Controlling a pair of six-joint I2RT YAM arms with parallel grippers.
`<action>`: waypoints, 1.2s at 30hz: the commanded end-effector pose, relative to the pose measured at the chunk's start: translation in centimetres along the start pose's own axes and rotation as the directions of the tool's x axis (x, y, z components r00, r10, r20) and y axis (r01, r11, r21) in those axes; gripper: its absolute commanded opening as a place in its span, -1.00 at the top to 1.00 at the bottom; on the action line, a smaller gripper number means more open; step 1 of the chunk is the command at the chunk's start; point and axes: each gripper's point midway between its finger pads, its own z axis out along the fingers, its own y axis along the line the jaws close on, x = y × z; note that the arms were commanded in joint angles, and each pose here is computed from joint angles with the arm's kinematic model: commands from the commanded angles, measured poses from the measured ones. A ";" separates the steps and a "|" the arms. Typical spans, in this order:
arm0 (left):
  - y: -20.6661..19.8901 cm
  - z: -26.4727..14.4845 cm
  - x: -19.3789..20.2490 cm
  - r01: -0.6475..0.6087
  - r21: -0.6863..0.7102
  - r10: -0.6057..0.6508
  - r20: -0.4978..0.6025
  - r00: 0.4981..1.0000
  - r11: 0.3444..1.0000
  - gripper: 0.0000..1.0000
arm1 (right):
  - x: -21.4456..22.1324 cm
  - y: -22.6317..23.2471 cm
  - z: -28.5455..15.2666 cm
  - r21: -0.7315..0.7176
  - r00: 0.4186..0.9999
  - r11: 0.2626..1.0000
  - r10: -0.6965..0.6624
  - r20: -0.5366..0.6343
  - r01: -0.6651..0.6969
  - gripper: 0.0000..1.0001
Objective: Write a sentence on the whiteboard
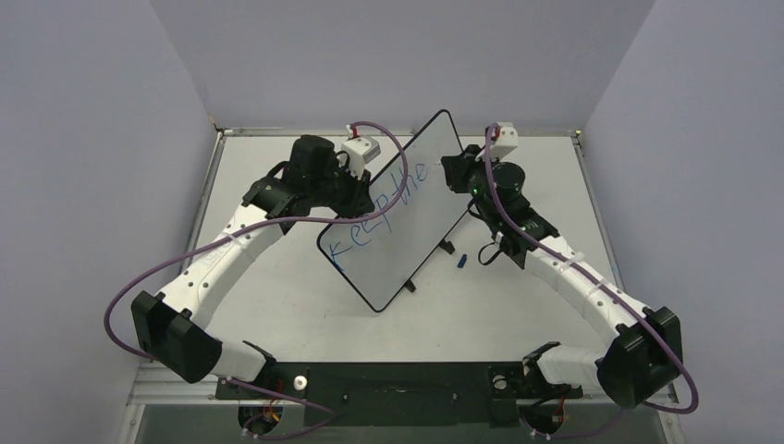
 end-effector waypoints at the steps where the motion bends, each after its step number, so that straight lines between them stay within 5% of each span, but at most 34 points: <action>1: 0.7 0.6 -0.8 -0.111 -0.038 0.113 0.043 0.993 0.993 1.00 | -5.2 1.0 -2.4 -0.012 0.993 1.000 0.003 0.121 -0.002 1.00; 36: 0.0 1.0 -0.7 -0.105 -0.014 0.105 0.031 0.994 0.994 1.00 | 0.0 -1.9 -6.0 0.047 0.999 0.998 -0.051 0.014 0.050 1.00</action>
